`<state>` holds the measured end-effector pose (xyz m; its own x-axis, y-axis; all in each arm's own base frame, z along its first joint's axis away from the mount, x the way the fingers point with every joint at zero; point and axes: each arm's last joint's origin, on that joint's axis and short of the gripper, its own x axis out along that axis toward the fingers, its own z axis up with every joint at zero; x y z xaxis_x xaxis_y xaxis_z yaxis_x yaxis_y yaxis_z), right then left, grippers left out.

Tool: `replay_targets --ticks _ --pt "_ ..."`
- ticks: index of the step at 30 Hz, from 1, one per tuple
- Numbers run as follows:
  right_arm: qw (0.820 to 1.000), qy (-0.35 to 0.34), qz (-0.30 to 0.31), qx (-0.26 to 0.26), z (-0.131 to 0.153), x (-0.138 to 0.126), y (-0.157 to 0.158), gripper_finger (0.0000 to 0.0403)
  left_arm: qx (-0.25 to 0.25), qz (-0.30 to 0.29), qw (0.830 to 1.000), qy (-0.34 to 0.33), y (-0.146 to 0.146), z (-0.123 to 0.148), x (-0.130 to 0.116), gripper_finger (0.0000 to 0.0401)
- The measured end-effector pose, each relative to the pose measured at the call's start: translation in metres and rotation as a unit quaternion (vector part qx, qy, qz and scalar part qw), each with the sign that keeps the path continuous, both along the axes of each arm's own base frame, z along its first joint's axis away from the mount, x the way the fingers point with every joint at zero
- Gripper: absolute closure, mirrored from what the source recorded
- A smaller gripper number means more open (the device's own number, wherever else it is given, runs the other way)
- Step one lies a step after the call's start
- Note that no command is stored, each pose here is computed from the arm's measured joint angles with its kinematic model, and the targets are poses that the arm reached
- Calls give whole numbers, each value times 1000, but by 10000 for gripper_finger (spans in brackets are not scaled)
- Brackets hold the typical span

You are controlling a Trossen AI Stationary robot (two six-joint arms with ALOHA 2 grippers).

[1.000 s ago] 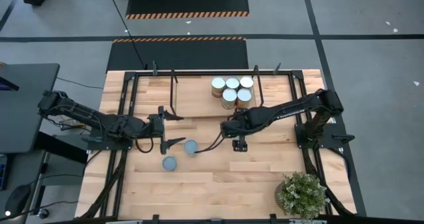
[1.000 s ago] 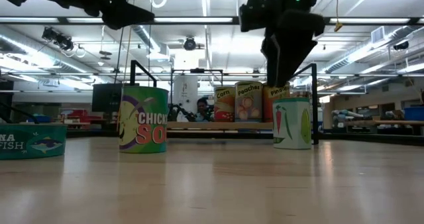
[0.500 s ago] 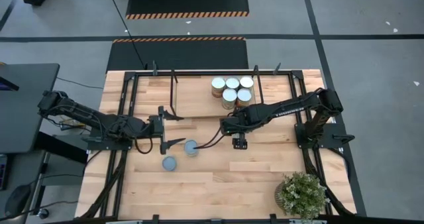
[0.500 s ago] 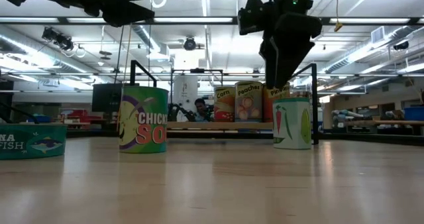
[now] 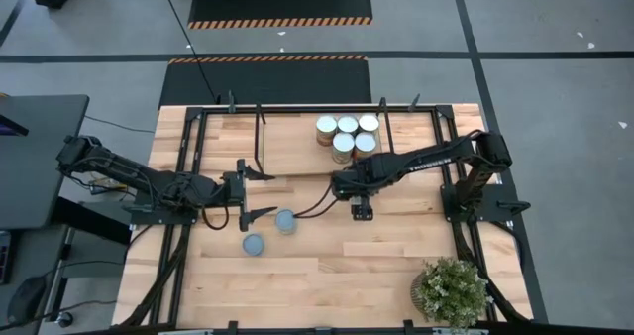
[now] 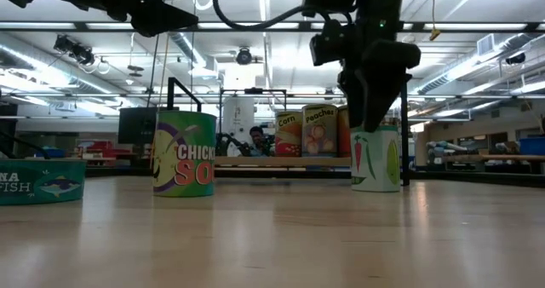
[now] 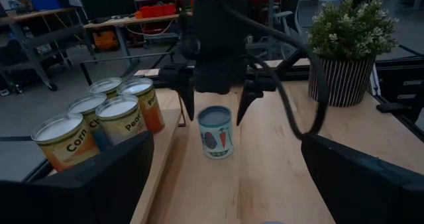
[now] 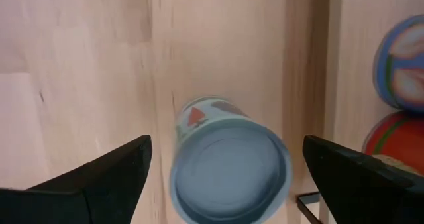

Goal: Pick and place cans onto a shelf
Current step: Put the canned mixed vegetables on the shelf

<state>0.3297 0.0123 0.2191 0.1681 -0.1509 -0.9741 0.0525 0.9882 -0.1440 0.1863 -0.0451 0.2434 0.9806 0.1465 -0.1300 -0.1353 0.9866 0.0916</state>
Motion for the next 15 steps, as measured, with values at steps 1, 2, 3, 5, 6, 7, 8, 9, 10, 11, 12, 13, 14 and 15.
replay_targets --ticks 1,2,3,5,6,7,8,9,10,11,12,13,14,15 --pt "1000 0 -3 0 0 0 -2 3 0 0 1000 0 0 0 0 13" --pt "1000 0 -5 0 0 0 -3 3 0 0 1000 0 0 0 0 13" --pt "1000 0 -8 1 0 0 -5 3 -3 -1 1000 0 0 0 0 13" --pt "1000 1 -12 8 -3 -1 -8 3 -10 -7 1000 3 0 -1 0 13" --pt "1000 5 -14 12 -6 -2 -9 3 -12 -11 1000 5 -1 -1 0 13" --pt "1000 13 -16 14 -10 -4 -11 3 -13 -15 1000 7 -1 -2 0 13" --pt "1000 19 -19 16 -13 -6 -12 3 -13 -19 1000 9 -1 -2 0 13" --pt "999 22 -21 17 -15 -7 -12 3 -13 -21 1000 10 -1 -2 0 13" --pt "999 22 -23 17 -18 -8 -13 3 -11 -23 1000 10 -1 -2 0 13" --pt "999 21 -28 18 -20 -9 -14 4 -11 -23 1000 9 -1 -2 0 13" --pt "999 21 -33 18 -23 -9 -15 7 -11 -23 1000 9 -1 -2 0 13" --pt "999 20 -36 22 -25 -10 -16 11 -11 -23 1000 8 -1 -2 0 13" --pt "999 17 -36 29 -28 -10 -16 17 -10 -23 1000 8 -1 -2 0 13" --pt "999 11 -37 33 -31 -10 -17 24 -10 -23 1000 8 -1 -2 0 13"
